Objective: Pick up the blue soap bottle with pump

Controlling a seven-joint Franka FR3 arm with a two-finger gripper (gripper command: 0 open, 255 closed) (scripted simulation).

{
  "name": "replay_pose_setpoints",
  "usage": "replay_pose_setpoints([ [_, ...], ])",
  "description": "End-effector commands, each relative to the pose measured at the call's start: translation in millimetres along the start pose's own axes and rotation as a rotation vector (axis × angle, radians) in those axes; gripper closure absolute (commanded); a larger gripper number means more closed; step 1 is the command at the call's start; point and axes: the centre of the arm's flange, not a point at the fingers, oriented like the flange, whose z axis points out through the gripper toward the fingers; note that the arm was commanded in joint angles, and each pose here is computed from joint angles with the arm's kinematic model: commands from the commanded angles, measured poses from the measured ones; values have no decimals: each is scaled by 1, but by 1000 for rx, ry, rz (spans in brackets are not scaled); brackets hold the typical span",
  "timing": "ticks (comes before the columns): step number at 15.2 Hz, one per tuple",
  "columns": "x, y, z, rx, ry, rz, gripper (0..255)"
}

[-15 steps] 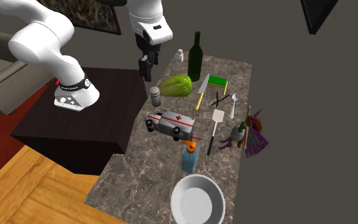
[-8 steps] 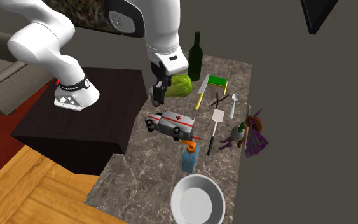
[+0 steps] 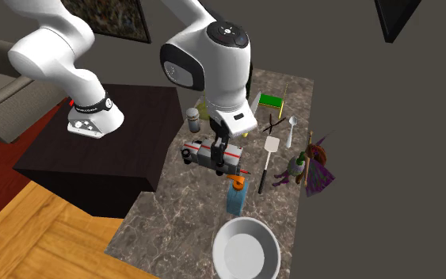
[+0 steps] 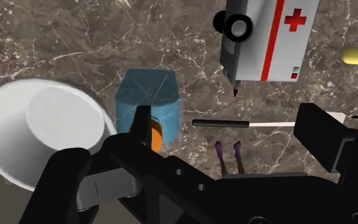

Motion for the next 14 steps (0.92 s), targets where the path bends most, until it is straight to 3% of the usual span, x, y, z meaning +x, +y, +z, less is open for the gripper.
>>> replay_pose_setpoints([
  [1, 16, 13, 11, -4, 8, 13, 0],
  [7, 62, 54, 46, -14, 29, 52, 0],
  [14, 63, 55, 83, -14, 29, 52, 0],
])
